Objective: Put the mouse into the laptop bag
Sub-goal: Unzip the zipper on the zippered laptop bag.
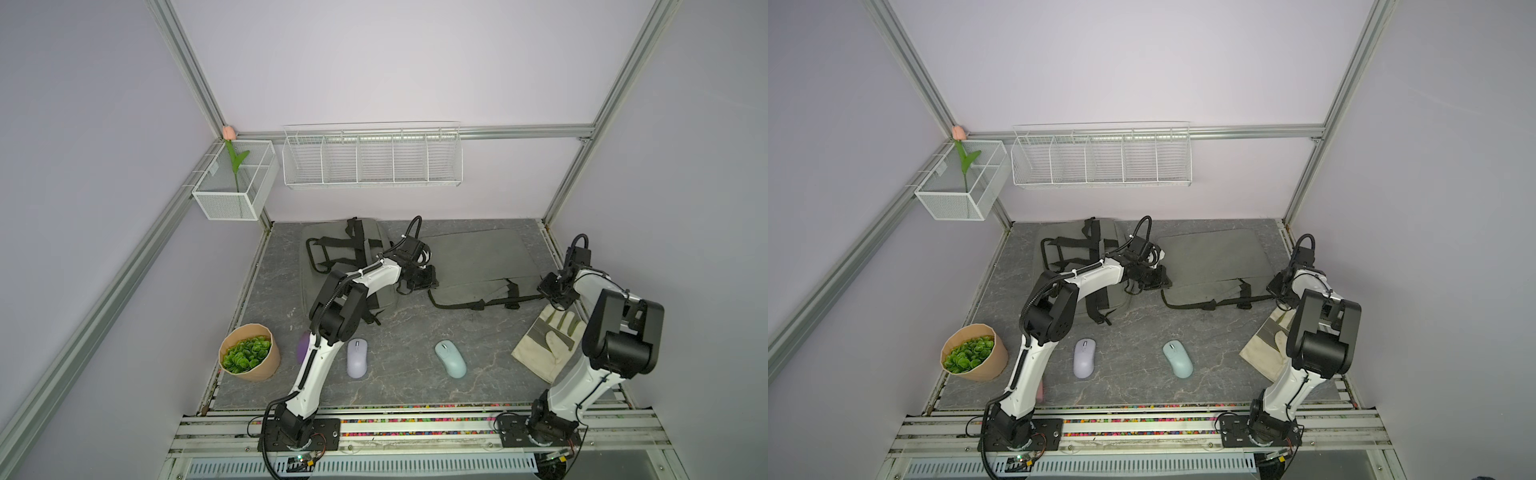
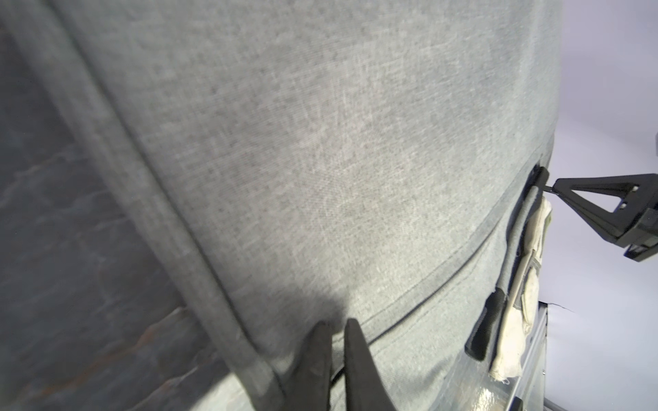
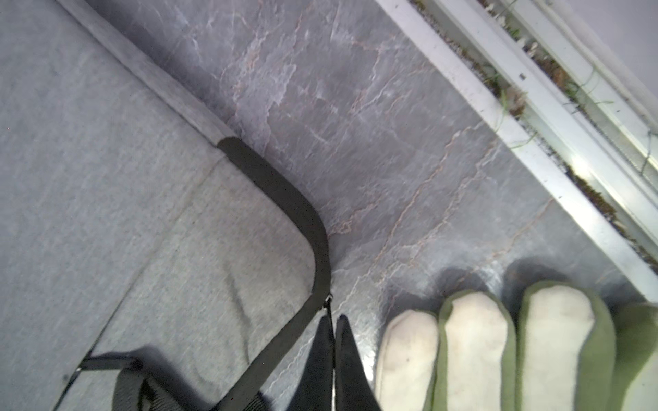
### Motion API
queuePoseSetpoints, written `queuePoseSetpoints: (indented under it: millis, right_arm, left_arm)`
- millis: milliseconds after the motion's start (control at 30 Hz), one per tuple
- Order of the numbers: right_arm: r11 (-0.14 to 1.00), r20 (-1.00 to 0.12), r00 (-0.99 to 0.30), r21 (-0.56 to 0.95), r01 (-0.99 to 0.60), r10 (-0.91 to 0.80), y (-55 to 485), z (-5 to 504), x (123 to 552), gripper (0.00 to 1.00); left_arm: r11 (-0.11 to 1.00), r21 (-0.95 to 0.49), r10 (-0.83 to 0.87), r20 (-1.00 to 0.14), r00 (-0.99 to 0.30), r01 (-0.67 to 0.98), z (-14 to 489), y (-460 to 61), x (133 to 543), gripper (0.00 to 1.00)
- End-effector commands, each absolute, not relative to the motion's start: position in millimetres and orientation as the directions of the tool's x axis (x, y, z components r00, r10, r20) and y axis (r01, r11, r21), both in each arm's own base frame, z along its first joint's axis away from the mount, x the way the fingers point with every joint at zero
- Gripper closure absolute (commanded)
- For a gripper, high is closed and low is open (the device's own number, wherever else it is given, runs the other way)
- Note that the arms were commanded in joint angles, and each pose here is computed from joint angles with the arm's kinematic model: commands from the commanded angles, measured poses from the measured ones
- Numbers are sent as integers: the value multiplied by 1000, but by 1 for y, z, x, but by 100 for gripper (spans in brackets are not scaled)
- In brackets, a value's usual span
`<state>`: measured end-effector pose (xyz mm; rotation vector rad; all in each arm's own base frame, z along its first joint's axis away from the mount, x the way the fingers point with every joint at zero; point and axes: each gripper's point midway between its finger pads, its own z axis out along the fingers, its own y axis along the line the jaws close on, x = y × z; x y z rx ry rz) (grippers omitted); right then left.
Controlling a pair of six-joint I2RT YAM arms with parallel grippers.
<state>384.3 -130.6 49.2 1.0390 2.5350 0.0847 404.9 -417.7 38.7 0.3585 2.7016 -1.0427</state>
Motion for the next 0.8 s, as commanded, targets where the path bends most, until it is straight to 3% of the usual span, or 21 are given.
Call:
queuePoseSetpoints:
  millis: [0,500,667,767]
  right_arm:
    - [702,-347,-630,139,698,695,-152,48,377,94]
    - [707,-384,-629,96,701,676,-171,56,393,94]
    - [768,-410,-677,102,632,611,-136,58,398,62]
    - [805,-425,-704,110,583,568,-108,68,400,56]
  left_arm:
    - [872,-469,113,-88,-990,142,-54,-362,383,87]
    - [861,-489,114,-83,-990,140,-51,-365,380,87]
    - [851,-499,130,-106,-986,166,-38,-375,382,87]
    - [845,-499,142,-132,-981,190,-23,-382,382,87]
